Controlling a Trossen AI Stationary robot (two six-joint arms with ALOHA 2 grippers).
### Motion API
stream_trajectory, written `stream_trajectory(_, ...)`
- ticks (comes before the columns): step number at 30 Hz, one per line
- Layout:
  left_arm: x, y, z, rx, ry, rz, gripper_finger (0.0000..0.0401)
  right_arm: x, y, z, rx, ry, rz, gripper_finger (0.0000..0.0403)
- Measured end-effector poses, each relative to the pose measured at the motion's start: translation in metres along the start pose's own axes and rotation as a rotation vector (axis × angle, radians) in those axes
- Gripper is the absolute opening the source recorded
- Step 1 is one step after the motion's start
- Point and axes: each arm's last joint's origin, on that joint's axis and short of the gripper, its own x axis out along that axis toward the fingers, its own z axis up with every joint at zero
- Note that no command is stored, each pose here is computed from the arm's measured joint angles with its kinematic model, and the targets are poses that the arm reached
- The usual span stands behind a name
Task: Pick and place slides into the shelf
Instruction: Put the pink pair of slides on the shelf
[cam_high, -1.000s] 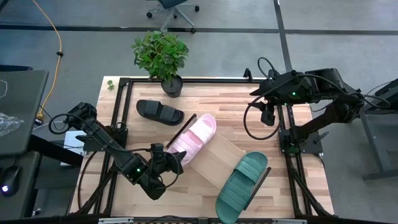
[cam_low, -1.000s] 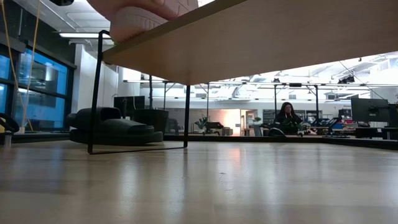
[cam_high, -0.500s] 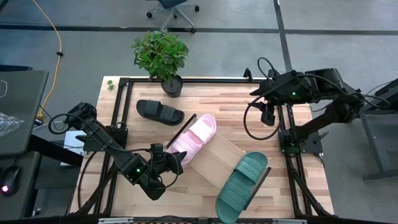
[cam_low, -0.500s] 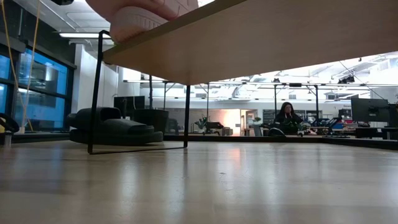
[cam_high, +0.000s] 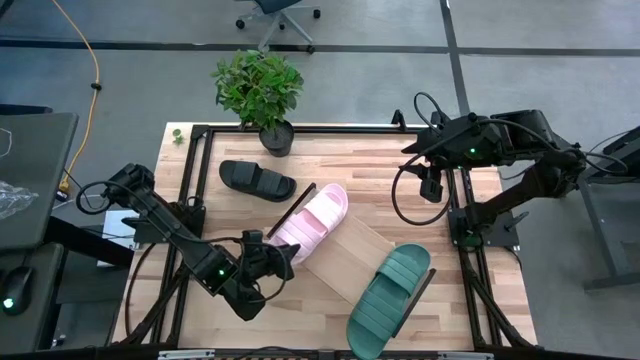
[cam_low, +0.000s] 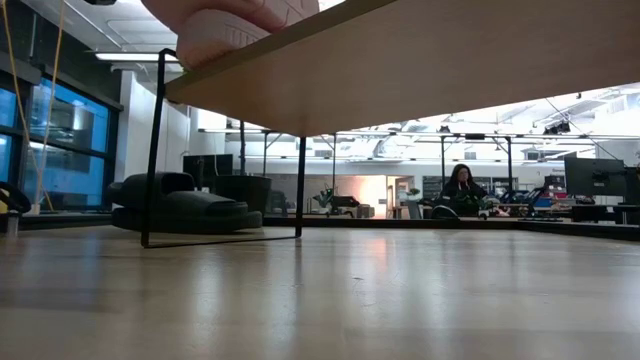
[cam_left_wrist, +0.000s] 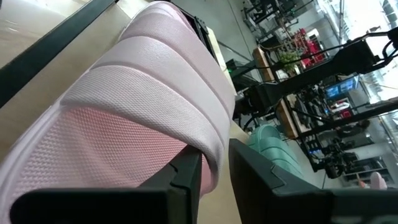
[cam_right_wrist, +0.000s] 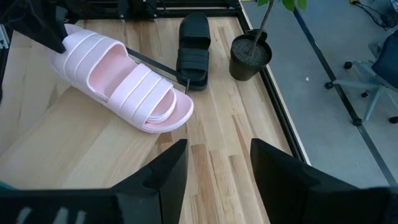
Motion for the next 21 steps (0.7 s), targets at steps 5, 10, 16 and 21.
stream_trajectory(5, -0.006, -0.001, 0.005, 0.019, 0.005, -0.004, 0.0069, 0.000, 0.000, 0.000, -0.004, 0.001, 0.000, 0.0167)
stream_trajectory(10, -0.011, -0.001, 0.013, 0.029, 0.009, -0.002, 0.0069, 0.000, 0.000, 0.000, -0.004, 0.000, -0.003, 0.0167)
stream_trajectory(16, -0.013, 0.000, 0.017, 0.036, 0.028, 0.012, 0.0069, 0.000, 0.000, 0.000, -0.004, 0.000, -0.006, 0.0167)
stream_trajectory(21, -0.012, 0.000, 0.017, 0.027, 0.043, 0.018, 0.0069, 0.000, 0.000, 0.000, -0.004, -0.001, -0.011, 0.0167)
